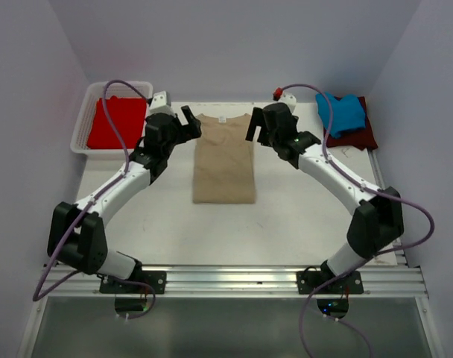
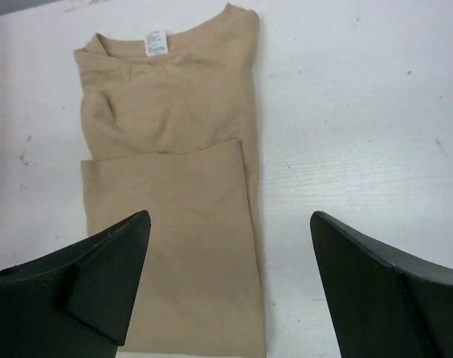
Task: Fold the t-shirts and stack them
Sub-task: Fold the folded rectangular tshirt in 1/3 of the way
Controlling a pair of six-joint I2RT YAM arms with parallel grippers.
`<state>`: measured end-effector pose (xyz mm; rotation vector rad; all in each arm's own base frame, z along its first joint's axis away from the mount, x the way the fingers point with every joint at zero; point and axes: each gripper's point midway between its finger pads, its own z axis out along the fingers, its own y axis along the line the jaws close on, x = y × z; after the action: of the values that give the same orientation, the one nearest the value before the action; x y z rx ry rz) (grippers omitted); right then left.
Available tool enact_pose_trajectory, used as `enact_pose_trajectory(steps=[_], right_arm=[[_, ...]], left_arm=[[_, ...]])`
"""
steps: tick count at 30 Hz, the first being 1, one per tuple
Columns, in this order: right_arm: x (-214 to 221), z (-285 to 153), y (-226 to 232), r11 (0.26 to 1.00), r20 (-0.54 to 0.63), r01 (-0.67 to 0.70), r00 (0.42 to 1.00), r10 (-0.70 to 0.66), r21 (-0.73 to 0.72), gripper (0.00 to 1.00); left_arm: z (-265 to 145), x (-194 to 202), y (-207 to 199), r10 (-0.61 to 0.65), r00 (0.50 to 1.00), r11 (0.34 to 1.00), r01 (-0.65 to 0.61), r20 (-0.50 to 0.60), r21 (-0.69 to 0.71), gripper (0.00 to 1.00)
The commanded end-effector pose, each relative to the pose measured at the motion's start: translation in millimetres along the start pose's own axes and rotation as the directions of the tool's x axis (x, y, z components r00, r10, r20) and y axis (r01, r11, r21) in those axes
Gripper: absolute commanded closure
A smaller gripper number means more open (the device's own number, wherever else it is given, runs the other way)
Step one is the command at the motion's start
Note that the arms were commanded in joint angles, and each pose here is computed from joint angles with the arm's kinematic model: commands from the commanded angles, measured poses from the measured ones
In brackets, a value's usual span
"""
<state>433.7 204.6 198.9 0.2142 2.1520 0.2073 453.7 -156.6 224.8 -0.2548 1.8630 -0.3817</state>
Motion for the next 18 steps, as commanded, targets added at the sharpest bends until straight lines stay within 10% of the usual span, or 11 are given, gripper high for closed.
enact_pose_trajectory(steps=[1, 7, 18], right_arm=[[-6.0, -28.0, -6.6, 0.999, 0.039, 0.01, 0.999, -0.009, -0.03, 0.07], [69.8, -45.5, -6.9, 0.984, -0.17, -0.027, 0.985, -0.003, -0.176, 0.07], [161.3, -61.6, -7.1, 0.935, -0.391, -0.169, 0.92, 0.035, -0.312, 0.12]], left_arm=[[-25.1, 0.9, -7.9, 0.013, 1.0, 0.997, -0.013, -0.004, 0.078, 0.0], [-67.4, 110.1, 16.4, 0.024, 0.936, 0.993, 0.018, -0.352, 0.116, 0.0], [-126.7, 173.8, 21.8, 0.034, 0.881, 0.957, 0.107, -0.471, 0.268, 0.0]])
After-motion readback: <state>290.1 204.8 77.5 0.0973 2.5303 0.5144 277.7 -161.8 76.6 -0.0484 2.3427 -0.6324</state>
